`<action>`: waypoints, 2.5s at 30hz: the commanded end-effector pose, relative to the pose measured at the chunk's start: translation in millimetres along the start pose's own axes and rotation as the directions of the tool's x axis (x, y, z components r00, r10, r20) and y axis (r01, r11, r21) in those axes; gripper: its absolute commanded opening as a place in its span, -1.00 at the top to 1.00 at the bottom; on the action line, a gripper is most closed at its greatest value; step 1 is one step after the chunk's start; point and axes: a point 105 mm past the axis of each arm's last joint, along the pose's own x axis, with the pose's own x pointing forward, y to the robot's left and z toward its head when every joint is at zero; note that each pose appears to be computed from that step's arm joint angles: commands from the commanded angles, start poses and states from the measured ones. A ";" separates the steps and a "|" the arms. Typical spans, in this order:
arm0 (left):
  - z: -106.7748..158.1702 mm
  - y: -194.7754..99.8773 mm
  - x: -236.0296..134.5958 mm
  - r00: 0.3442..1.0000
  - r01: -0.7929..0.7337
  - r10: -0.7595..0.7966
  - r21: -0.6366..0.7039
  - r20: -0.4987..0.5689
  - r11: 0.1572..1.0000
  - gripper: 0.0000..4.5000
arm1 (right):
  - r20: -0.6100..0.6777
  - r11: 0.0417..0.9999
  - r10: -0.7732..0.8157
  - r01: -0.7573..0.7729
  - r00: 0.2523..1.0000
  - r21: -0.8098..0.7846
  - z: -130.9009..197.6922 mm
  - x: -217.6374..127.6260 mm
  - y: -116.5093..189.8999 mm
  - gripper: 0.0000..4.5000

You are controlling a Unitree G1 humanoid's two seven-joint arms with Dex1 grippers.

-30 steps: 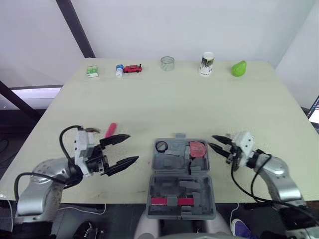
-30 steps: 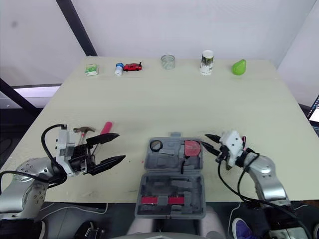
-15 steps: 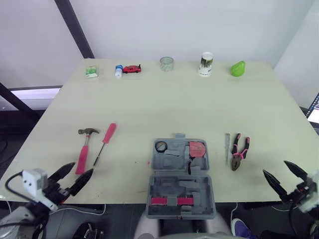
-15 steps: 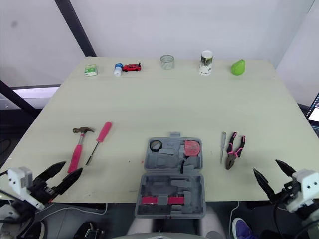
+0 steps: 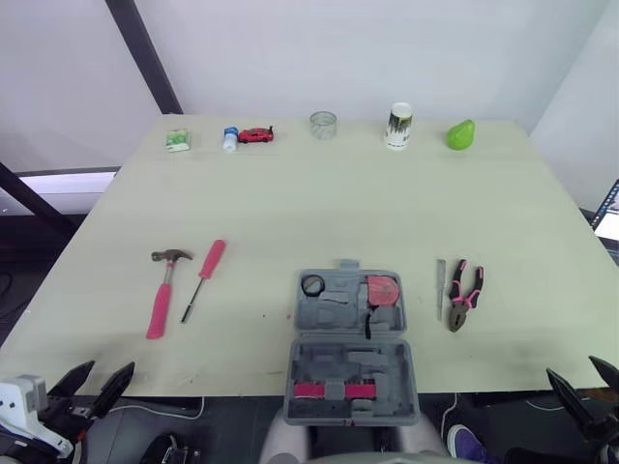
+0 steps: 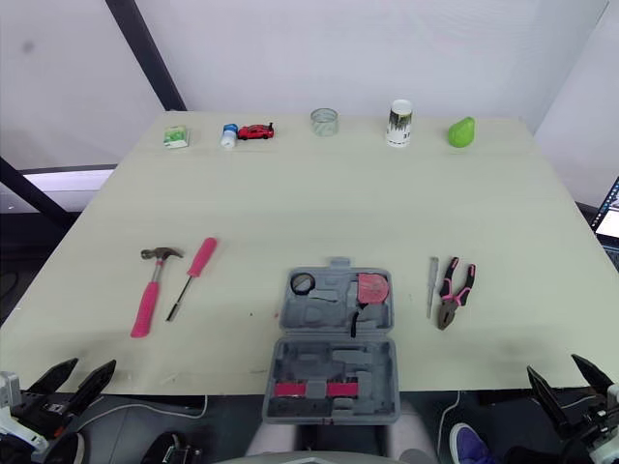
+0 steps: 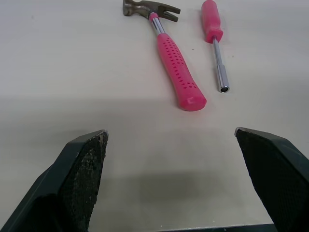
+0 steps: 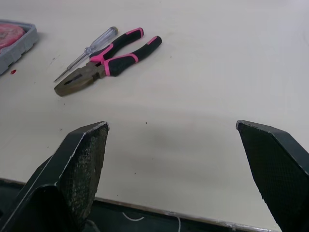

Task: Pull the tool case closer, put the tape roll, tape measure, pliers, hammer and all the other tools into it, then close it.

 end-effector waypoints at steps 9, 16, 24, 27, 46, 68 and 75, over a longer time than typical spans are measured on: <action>55.4 -34.6 44.2 0.968 0.202 -0.223 0.178 0.112 0.963 -1.00 | 0.098 0.988 0.156 -0.153 0.983 -0.036 40.5 46.4 42.6 -0.98; 90.8 -91.9 80.9 0.866 0.432 -0.481 0.280 0.137 0.857 -1.00 | 0.059 0.991 0.137 -0.136 0.989 -0.015 42.1 82.4 69.5 -0.98; 119.1 -154.0 102.2 0.675 0.650 -0.735 0.417 0.067 0.635 -1.00 | 0.036 1.000 -0.010 0.009 0.999 0.015 42.1 118.1 88.3 -0.98; 126.6 -180.4 103.3 0.578 0.719 -0.816 0.462 0.017 0.519 -1.00 | 0.012 0.998 -0.068 0.068 0.998 0.008 34.5 123.1 91.6 -0.98; 153.1 -253.6 90.7 0.226 0.856 -0.958 0.505 -0.178 0.108 -1.00 | -0.126 0.946 -0.283 0.299 0.951 0.129 3.3 137.3 94.5 -0.98; 155.2 -256.7 86.6 0.194 0.869 -0.968 0.486 -0.159 0.095 -1.00 | -0.163 0.926 -0.340 0.360 0.926 0.112 5.7 131.0 89.2 -0.98; 156.6 -262.6 85.0 0.168 0.870 -0.973 0.487 -0.157 0.071 -1.00 | -0.147 0.931 -0.315 0.336 0.938 0.145 7.5 140.0 97.4 -0.98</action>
